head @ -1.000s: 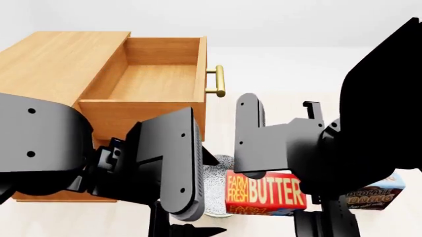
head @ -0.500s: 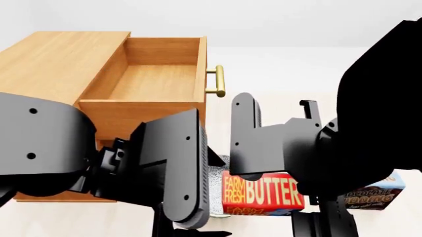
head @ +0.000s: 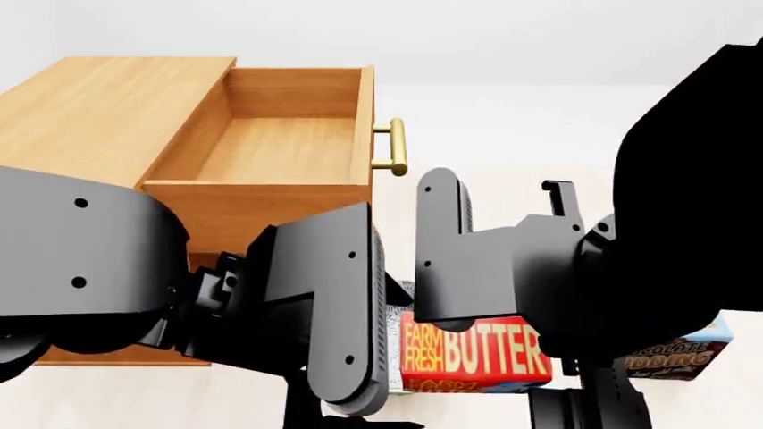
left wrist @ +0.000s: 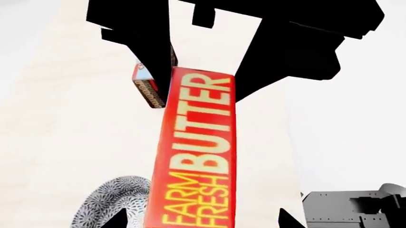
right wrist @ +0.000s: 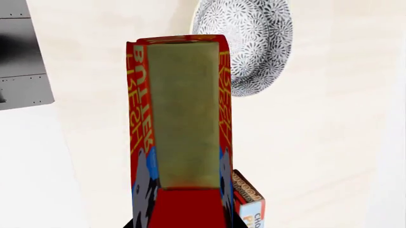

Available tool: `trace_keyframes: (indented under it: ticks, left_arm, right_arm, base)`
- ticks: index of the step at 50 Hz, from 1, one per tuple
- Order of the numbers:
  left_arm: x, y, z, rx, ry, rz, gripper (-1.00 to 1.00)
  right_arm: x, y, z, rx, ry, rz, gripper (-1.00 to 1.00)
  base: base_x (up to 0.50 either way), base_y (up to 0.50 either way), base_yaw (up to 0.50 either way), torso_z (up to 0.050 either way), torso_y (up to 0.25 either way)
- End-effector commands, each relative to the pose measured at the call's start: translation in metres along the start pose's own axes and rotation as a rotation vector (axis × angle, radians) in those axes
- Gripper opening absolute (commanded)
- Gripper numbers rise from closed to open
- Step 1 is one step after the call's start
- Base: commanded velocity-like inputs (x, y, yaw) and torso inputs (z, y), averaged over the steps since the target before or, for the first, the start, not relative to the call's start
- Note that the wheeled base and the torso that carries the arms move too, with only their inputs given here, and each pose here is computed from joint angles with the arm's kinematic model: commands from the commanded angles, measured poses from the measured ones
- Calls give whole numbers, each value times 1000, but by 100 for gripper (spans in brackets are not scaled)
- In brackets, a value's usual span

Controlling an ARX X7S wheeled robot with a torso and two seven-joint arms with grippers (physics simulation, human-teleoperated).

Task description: Put the butter at the back in the top drawer of the cabinet and close it.

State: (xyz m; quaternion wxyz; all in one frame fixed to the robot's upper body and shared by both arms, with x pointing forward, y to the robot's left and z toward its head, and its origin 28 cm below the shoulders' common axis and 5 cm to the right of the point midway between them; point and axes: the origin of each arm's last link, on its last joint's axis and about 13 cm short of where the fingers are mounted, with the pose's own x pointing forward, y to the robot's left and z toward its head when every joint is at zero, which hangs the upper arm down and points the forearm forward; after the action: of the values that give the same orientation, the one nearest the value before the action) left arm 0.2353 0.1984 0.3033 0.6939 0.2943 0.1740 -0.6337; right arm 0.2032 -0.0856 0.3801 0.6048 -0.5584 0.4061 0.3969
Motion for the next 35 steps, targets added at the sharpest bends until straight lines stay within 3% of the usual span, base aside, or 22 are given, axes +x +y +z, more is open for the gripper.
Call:
trace_keyframes:
  ticks: [1, 26, 27, 35]
  left_arm:
    - [3, 0, 0, 2, -6, -15, 100]
    - [9, 3, -3, 1, -1, -28, 100]
    - [9, 3, -3, 0, -7, -27, -100]
    - [8, 0, -1, 31, -49, 6, -100]
  right_arm:
    - [-5, -1, 1, -2, -15, -50, -100]
    - [-6, 0, 1, -8, -14, -51, -100]
    - [-6, 0, 1, -8, -14, -51, -100]
    - [-5, 0, 2, -10, -11, -50, -100]
  base:
    - [0, 0, 0, 0, 0]
    - [0, 0, 0, 0, 1]
    - [0, 0, 0, 0, 0]
    - [0, 0, 0, 0, 0]
